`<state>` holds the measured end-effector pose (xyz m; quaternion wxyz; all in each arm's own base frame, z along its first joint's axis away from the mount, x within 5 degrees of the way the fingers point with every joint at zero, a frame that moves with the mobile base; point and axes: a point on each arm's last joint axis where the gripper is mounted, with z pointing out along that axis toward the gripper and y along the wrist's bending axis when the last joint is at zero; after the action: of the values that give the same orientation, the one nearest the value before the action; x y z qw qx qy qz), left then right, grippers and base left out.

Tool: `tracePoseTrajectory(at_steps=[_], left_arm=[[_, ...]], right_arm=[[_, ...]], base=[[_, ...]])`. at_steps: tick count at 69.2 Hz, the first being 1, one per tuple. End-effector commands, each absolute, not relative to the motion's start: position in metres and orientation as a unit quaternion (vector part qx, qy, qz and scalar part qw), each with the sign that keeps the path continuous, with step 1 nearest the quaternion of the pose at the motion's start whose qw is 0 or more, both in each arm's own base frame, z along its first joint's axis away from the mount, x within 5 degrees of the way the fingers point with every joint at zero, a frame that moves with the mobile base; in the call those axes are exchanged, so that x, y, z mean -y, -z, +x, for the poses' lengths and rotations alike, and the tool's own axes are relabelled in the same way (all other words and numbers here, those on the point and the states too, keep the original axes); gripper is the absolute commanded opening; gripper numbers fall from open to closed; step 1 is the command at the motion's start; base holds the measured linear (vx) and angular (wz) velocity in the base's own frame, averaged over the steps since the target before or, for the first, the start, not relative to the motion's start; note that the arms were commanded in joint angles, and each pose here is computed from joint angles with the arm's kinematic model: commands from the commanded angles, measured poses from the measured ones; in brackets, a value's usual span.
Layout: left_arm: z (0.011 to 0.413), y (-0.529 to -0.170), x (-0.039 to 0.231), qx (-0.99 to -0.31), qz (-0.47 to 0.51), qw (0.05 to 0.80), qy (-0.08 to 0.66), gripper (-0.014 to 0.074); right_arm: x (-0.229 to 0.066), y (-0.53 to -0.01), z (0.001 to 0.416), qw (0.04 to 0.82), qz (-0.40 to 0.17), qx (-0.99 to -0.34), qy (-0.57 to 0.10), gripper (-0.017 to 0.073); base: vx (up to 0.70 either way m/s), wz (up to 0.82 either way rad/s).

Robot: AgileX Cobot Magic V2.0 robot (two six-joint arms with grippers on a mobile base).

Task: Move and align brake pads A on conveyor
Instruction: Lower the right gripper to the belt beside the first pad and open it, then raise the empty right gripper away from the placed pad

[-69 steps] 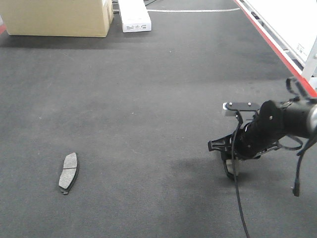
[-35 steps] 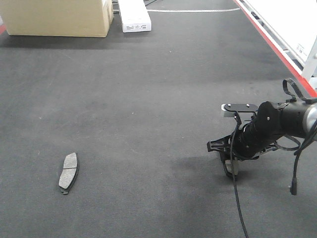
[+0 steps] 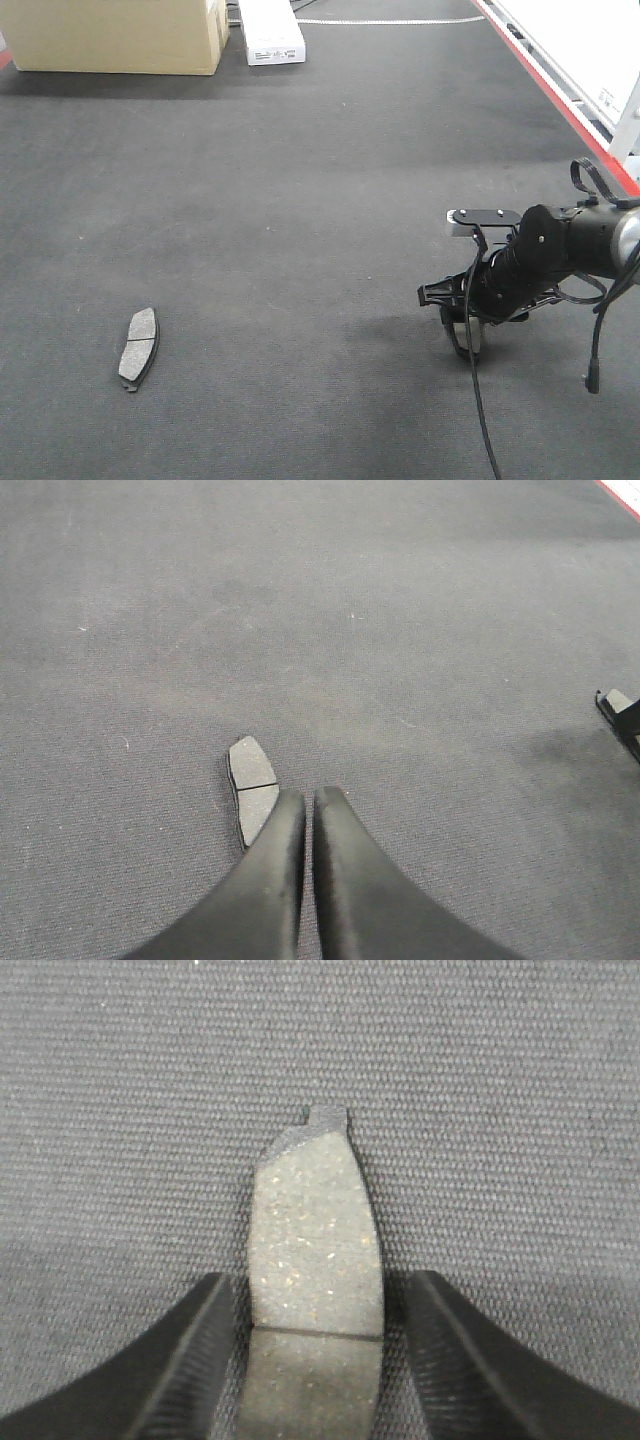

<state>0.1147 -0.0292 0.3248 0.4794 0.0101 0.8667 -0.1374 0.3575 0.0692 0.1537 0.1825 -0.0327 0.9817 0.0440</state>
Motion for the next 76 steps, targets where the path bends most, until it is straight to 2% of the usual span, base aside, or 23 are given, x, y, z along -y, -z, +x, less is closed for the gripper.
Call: tracePoseTrajectory(at_steps=[1,24,43,76], left_arm=[[0.117,-0.338,0.029,-0.844,0.007,0.516,0.145,-0.0006],[0.117,-0.338,0.029,-0.844,0.007,0.516,0.145,-0.0006],[0.117,-0.338,0.029,-0.844,0.007,0.516,0.145,-0.0006],[0.117,-0.338,0.029,-0.844,0.007,0.516,0.145,-0.0006]], right_arm=[[-0.07,-0.176,0.364,0.231,-0.037,-0.971,-0.049,0.0437],[-0.07,-0.176,0.364,0.231,-0.035,-0.971,-0.049,0.0544],[-0.07,-0.183,0.362,0.237,-0.033,-0.97,-0.051,0.0547],[-0.065,-0.258,0.337,0.318,-0.036,-0.945,-0.062,0.0547]], base=[[0.0,0.0],[0.0,0.0],[0.0,0.0],[0.0,0.0]])
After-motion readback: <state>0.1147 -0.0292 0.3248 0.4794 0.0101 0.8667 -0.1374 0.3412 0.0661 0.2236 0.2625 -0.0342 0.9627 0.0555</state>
